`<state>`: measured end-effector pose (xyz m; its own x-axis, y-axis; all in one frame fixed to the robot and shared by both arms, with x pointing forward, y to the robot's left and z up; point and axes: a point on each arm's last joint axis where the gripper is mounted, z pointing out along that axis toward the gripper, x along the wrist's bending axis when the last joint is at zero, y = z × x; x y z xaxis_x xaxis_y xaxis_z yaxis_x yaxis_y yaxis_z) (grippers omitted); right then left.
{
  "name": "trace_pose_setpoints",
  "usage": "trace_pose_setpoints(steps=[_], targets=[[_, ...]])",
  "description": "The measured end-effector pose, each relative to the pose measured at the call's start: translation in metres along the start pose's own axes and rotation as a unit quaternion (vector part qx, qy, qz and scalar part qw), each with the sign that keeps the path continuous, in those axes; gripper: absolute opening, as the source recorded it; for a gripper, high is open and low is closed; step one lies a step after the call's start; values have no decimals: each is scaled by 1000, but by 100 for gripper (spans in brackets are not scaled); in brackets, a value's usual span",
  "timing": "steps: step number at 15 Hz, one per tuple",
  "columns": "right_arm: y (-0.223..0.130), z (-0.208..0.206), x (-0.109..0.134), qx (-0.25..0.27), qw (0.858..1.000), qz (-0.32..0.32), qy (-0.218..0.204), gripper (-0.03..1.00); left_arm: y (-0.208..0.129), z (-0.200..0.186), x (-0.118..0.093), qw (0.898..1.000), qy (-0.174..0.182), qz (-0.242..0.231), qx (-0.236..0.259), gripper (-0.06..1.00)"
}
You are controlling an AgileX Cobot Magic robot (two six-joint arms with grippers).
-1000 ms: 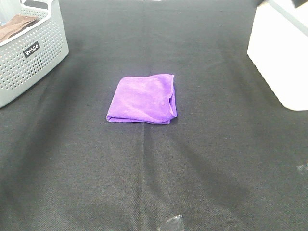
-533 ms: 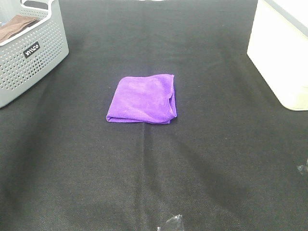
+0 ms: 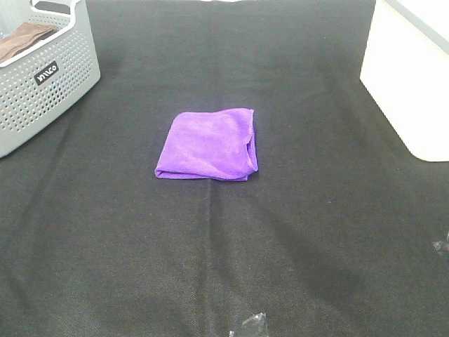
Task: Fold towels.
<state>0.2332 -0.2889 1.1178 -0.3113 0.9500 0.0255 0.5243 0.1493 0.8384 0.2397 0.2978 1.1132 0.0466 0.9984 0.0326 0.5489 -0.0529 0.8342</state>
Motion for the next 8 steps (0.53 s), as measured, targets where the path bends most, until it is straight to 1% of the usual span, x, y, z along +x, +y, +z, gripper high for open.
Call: trace_pose_setpoints(steps=[1, 3, 5, 6, 8], targets=[[-11, 2, 0, -2, 1000, 0, 0, 70, -16, -7, -1, 1000, 1, 0, -25, 73], [-37, 10, 0, -17, 1000, -2, -4, 70, -44, -7, -5, 999, -4, -2, -54, 73], [-51, 20, -1, -43, 999, -2, -8, 70, -53, 10, -8, 999, -24, -10, -39, 73], [-56, 28, -2, -45, 999, -2, -12, 70, -55, 20, -9, 998, -32, -16, -43, 73], [-65, 41, -5, -21, 1000, -8, -21, 70, -54, 23, -8, 998, -30, -17, -52, 73]])
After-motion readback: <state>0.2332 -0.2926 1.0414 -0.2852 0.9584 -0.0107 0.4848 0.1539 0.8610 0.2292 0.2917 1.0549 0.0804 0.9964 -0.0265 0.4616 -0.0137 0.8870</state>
